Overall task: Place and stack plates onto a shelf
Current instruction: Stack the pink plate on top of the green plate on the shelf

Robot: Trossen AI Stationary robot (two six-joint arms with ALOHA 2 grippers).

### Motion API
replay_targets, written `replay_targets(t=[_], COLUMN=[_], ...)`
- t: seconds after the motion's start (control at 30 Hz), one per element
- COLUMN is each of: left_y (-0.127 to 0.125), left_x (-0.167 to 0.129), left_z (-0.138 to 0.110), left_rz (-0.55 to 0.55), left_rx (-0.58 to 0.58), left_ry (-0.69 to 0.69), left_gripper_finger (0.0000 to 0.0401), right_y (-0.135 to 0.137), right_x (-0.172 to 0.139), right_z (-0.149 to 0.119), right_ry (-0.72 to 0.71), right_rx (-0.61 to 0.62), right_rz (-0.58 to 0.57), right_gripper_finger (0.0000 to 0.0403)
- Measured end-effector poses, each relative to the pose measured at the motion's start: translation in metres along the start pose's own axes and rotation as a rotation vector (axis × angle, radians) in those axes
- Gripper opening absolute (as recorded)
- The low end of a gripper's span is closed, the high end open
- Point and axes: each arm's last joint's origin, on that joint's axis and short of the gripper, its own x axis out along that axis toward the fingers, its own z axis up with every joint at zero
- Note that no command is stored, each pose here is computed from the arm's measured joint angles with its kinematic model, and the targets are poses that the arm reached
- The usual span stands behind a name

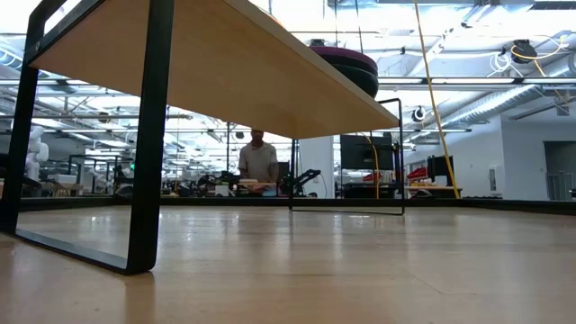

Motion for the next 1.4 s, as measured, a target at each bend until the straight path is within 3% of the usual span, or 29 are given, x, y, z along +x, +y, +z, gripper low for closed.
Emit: replay_targets(t=[0.53,1.03,1.4], left_y=[-0.007,-0.001,0.001], left_x=[-0.046,-0.096,-0.128], left_z=[0.032,0.051,0.065], left_rz=[-0.010,0.093,0.079], left_rx=[0.002,0.101,0.120], left_ry=[-0.023,-0.019,-0.059], left_gripper_finger=[0.0001,0.0001,0.0001], right_y=[0.000,0.000,0.000], right_x=[0.000,0.000,0.000], right_z=[0.000,0.000,0.000], right_ry=[0.000,-0.002,-0.001], right_rx=[0.002,0.004,0.002], right_rz=[-0.001,-0.002,-0.003], right_gripper_finger=[0.0105,0.0105,0.0105])
